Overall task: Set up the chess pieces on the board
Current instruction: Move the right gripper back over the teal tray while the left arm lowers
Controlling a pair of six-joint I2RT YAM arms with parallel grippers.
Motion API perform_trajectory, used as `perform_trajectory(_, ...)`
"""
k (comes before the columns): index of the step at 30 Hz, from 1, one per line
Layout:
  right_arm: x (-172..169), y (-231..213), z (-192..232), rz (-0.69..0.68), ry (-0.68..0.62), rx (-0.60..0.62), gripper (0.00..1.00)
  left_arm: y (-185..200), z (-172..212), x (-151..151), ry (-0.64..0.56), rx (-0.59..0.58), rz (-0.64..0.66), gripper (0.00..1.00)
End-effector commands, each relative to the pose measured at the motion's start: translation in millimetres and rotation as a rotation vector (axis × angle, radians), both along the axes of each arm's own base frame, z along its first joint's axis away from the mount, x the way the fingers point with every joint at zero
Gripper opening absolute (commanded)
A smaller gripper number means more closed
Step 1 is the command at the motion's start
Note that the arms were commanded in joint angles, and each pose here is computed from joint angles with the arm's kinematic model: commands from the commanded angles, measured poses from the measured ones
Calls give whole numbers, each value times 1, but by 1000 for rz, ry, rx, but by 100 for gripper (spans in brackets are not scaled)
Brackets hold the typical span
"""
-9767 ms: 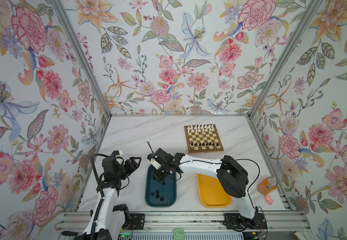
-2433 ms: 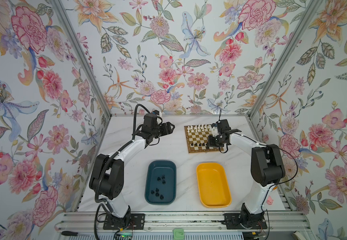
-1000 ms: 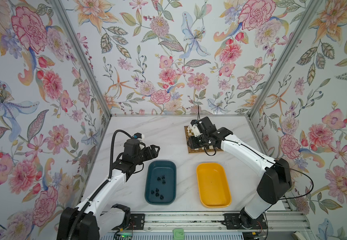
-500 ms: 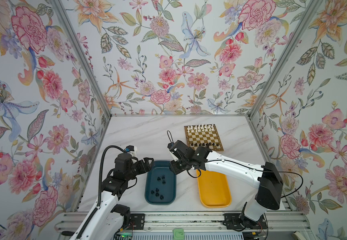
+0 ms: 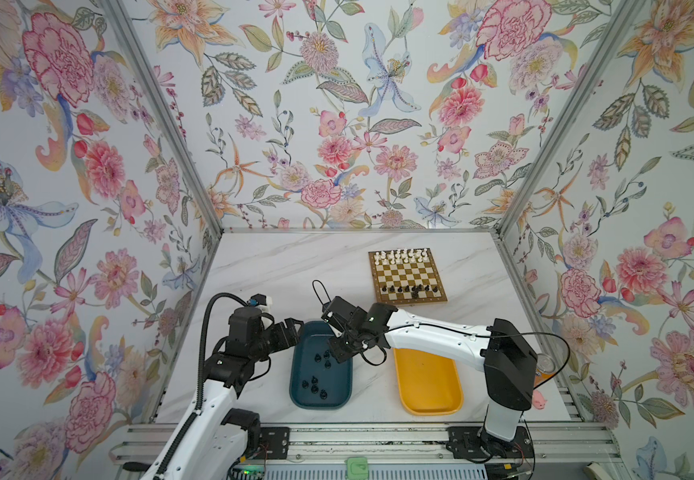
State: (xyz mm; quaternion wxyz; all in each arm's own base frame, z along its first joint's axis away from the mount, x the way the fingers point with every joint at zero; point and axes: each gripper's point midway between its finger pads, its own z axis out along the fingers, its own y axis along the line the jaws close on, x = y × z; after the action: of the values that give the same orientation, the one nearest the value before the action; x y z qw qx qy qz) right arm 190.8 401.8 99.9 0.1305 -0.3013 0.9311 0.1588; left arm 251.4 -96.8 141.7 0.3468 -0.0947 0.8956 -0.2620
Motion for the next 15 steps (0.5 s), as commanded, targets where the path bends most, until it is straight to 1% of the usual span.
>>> perform_trajectory(1, 4, 3, -8, -15, 27, -18, 39, -1, 5, 5, -17, -2, -23, 82)
perform_trajectory(8, 13, 8, -22, -6, 63, -31, 39, 2, 5, 12, -8, 4, -24, 82)
perform_trajectory(15, 21, 16, -29, 6, 81, -25, 42, 6, 4, 15, -3, 4, -17, 82)
